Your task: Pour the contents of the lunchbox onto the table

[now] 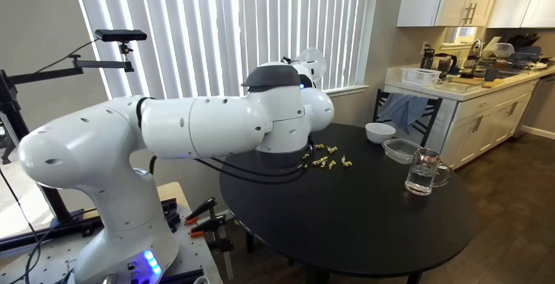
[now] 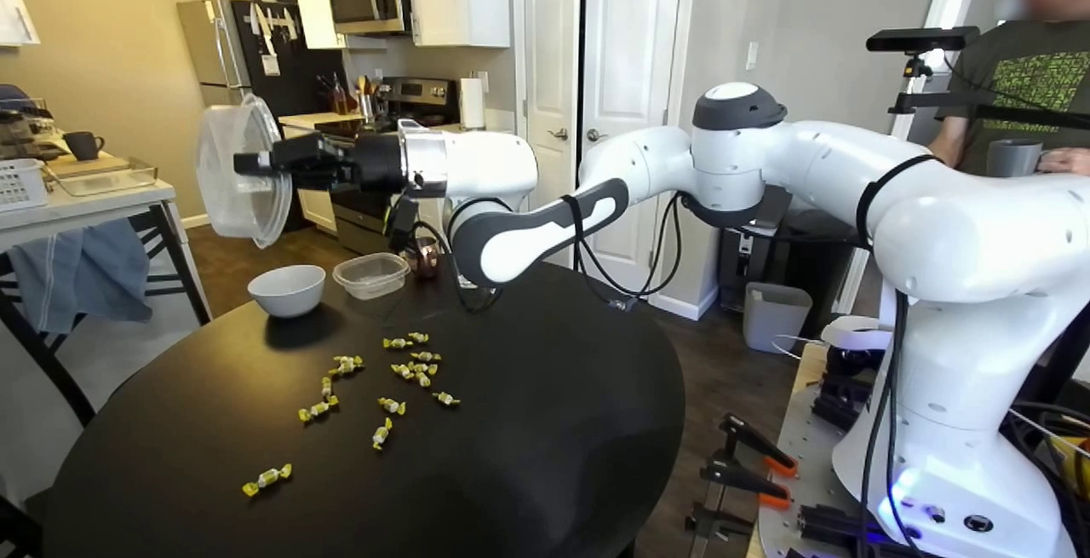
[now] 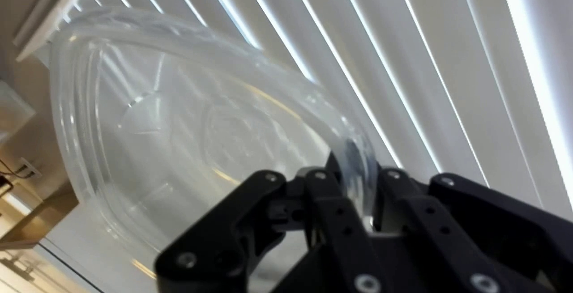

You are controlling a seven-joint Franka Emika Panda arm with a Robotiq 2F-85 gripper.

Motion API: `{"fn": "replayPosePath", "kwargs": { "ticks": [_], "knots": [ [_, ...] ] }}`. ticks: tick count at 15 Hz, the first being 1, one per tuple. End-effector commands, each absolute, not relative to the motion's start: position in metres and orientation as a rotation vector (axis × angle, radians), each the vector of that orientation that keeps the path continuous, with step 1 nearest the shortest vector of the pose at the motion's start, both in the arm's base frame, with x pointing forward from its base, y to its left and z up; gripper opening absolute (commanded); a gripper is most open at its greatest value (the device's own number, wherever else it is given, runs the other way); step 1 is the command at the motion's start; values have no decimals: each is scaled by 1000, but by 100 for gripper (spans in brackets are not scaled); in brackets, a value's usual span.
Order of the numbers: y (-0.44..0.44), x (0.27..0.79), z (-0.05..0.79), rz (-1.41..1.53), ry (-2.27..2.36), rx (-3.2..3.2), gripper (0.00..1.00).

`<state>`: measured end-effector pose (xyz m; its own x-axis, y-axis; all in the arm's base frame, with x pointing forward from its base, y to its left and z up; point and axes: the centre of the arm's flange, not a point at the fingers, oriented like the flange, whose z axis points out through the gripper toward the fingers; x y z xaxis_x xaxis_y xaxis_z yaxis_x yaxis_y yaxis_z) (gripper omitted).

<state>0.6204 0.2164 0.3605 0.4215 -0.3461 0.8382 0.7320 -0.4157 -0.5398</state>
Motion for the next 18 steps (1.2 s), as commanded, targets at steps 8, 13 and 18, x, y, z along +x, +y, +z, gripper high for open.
{"fn": "replayPosePath", "kwargs": {
  "ticks": [8, 13, 18],
  "knots": [
    [211, 663, 185, -909, -347, -2190, 2],
    [219, 679, 182, -820, -336, -2337, 2],
    [222, 691, 187, -802, -342, -2406, 2]
  ]
}}
